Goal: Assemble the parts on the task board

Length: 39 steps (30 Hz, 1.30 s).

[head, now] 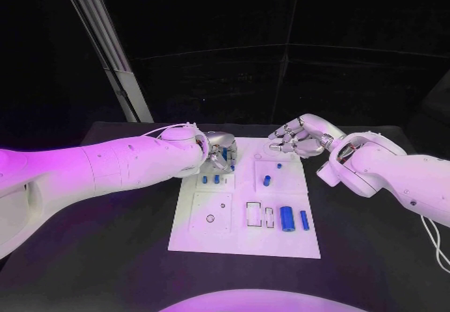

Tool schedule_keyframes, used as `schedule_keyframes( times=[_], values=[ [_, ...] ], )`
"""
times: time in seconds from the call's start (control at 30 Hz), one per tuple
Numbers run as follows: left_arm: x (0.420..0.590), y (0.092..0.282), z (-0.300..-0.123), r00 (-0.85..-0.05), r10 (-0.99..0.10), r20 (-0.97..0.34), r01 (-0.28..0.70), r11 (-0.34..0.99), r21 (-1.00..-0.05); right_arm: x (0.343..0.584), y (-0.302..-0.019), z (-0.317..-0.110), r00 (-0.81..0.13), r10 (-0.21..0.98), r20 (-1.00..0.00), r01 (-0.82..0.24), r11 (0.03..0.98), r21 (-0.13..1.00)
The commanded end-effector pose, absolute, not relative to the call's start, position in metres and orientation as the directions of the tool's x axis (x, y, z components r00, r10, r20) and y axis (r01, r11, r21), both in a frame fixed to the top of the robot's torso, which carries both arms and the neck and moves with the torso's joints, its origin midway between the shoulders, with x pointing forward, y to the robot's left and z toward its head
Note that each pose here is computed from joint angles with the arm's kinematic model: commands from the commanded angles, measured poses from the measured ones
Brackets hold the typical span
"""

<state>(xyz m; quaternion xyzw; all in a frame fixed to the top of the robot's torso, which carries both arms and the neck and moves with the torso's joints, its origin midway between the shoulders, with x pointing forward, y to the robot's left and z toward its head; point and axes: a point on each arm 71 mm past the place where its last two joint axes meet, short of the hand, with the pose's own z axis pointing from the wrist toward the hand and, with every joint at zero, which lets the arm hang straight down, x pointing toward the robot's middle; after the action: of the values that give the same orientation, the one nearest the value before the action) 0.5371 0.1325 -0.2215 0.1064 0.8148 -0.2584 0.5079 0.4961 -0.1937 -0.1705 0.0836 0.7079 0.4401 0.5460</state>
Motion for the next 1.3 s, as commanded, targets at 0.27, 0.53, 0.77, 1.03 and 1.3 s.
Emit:
schedule_keyframes(
  times=[0.27, 0.53, 0.77, 1.03, 1.3],
  values=[
    [0.5332, 0.1273, -0.2267, -0.495, -0.056, -0.867, 0.448, 0.838, -0.31, 0.496, -0.1919, -0.1685, -0.385, 0.6, -0.701, -0.376, 0.592, 0.713],
    [0.5328, 0.1274, -0.2279, -0.502, -0.051, -0.863, 0.445, 0.84, -0.308, 0.496, -0.1917, -0.1685, -0.385, 0.6, -0.701, -0.377, 0.591, 0.713],
    [0.5331, 0.1279, -0.2292, -0.51, -0.044, -0.859, 0.44, 0.845, -0.305, 0.496, -0.1911, -0.1685, -0.387, 0.599, -0.701, -0.378, 0.59, 0.713],
    [0.535, 0.1285, -0.2293, -0.507, -0.046, -0.861, 0.44, 0.845, -0.304, 0.4959, -0.1907, -0.1684, -0.387, 0.599, -0.701, -0.379, 0.589, 0.713],
    [0.535, 0.1285, -0.2293, -0.507, -0.046, -0.861, 0.44, 0.845, -0.304, 0.4959, -0.1907, -0.1684, -0.387, 0.599, -0.701, -0.379, 0.589, 0.713]
  ],
)
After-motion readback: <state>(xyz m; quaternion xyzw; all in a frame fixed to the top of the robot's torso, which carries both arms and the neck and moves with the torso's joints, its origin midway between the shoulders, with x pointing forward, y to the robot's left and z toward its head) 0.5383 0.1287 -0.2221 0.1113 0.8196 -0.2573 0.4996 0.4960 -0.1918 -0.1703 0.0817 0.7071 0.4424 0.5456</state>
